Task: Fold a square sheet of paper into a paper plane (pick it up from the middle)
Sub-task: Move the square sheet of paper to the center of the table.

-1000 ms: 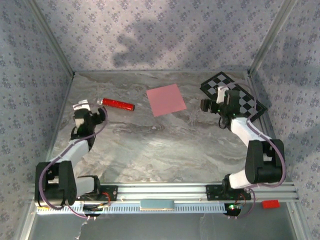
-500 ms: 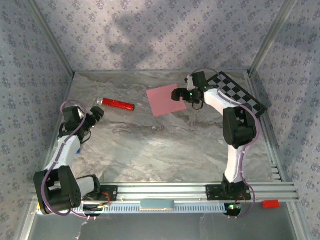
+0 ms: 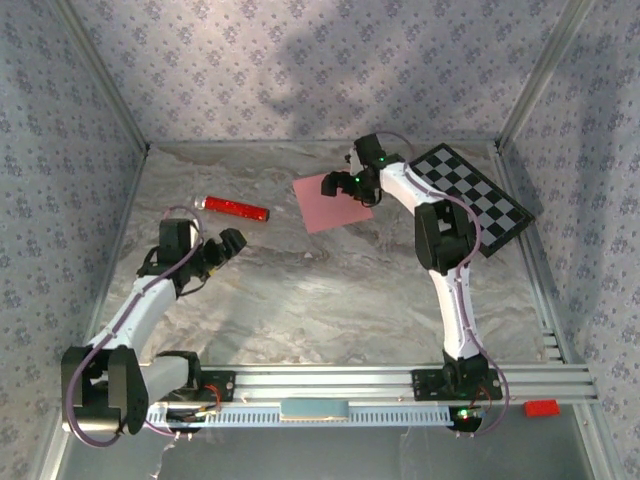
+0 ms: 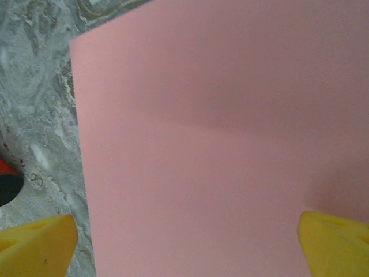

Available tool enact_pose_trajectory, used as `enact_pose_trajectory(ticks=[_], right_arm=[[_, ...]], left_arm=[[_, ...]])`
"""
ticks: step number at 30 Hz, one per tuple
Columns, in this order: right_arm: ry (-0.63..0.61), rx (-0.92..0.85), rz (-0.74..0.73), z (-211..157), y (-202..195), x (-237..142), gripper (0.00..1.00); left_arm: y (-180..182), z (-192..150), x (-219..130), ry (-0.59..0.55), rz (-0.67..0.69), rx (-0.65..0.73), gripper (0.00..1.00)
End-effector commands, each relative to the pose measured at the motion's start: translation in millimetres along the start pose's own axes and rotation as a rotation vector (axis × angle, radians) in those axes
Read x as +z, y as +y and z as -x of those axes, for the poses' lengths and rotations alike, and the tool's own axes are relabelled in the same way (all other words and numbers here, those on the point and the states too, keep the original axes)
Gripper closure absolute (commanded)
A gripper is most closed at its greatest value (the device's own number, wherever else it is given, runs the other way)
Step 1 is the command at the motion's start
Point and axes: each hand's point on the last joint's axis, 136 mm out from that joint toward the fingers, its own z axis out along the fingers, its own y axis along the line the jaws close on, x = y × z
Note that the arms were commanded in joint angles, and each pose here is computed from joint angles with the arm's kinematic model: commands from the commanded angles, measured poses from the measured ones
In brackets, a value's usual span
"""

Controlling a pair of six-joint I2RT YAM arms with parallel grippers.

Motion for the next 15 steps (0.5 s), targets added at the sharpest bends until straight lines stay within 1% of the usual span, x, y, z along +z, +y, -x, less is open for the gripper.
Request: enact_pose_trajectory(ticks=[1,8,12,15], right_arm=[[0.105,0.064,-0.035,-25.3,-5.3,5.3,0.0],[0.204,0.118,-0.09,-69.5,-16.8,5.1,0.0],[0.223,0.14,-0.137,-107.0,-13.0,-6.5,0.0],[0.231,0.175,-0.172,-143.6,-9.5,-14.9,0.0]], left_arm=[[-2.4,1.7,-0.8,-0.015,0.027,0.012,0.0],[-5.1,-1.2,-7.0,-0.016,0.028,0.012,0.0],[-5.5,0.6,-15.1,-0.039,0.038,0.028,0.0],[-1.3,2.9,-21.3,-0.07,0.063,0.038,0.0]])
